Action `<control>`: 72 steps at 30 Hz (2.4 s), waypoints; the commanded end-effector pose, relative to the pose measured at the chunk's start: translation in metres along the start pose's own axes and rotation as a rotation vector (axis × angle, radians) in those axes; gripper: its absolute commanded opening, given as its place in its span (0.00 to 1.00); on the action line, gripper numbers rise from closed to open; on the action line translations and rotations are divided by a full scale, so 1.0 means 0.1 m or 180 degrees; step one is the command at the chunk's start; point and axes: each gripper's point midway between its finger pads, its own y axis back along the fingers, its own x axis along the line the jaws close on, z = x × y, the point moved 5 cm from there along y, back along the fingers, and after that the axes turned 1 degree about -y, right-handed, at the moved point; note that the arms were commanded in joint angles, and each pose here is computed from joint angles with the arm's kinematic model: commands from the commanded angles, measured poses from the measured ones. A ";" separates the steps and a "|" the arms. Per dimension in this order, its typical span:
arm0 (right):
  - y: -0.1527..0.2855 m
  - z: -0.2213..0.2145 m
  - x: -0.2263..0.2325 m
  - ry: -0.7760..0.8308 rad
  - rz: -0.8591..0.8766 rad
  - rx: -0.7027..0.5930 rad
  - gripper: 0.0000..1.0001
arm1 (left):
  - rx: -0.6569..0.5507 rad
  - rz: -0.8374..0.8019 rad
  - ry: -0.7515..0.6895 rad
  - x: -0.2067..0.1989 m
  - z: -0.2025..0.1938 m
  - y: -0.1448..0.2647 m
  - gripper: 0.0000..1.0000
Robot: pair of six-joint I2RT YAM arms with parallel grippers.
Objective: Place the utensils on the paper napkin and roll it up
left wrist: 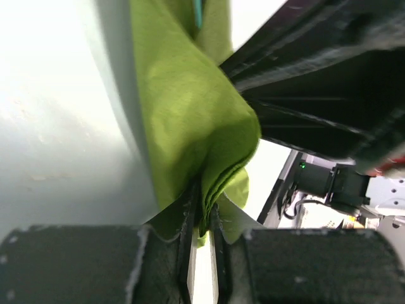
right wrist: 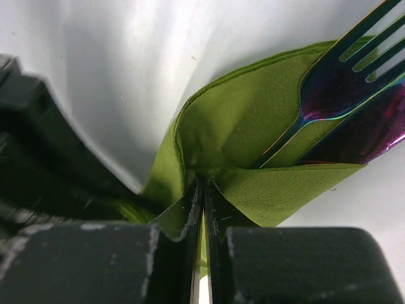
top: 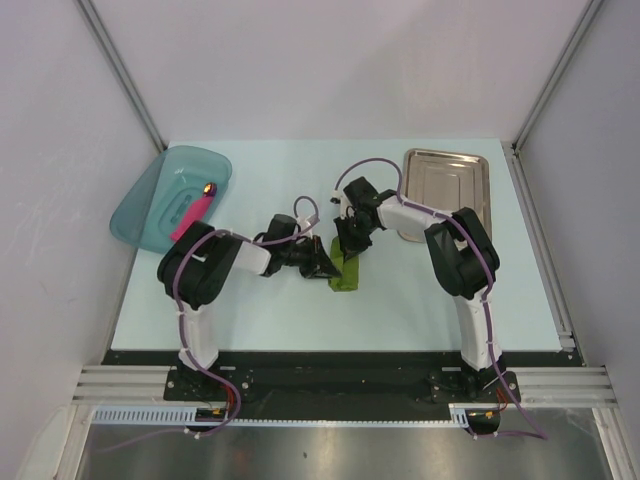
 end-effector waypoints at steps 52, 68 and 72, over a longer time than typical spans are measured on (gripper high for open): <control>-0.11 -0.24 -0.52 -0.1085 0.0783 -0.0078 0.05 | -0.0057 0.0419 -0.0707 -0.38 0.25 -0.01 0.07; -0.13 -0.26 -0.54 -0.1078 0.0701 -0.0036 0.03 | 0.0079 0.0153 -0.0819 -0.56 0.16 -0.32 0.04; -0.14 -0.27 -0.55 -0.1087 0.0693 -0.0032 0.03 | 0.0108 0.0044 -0.0836 -0.62 0.11 -0.42 0.04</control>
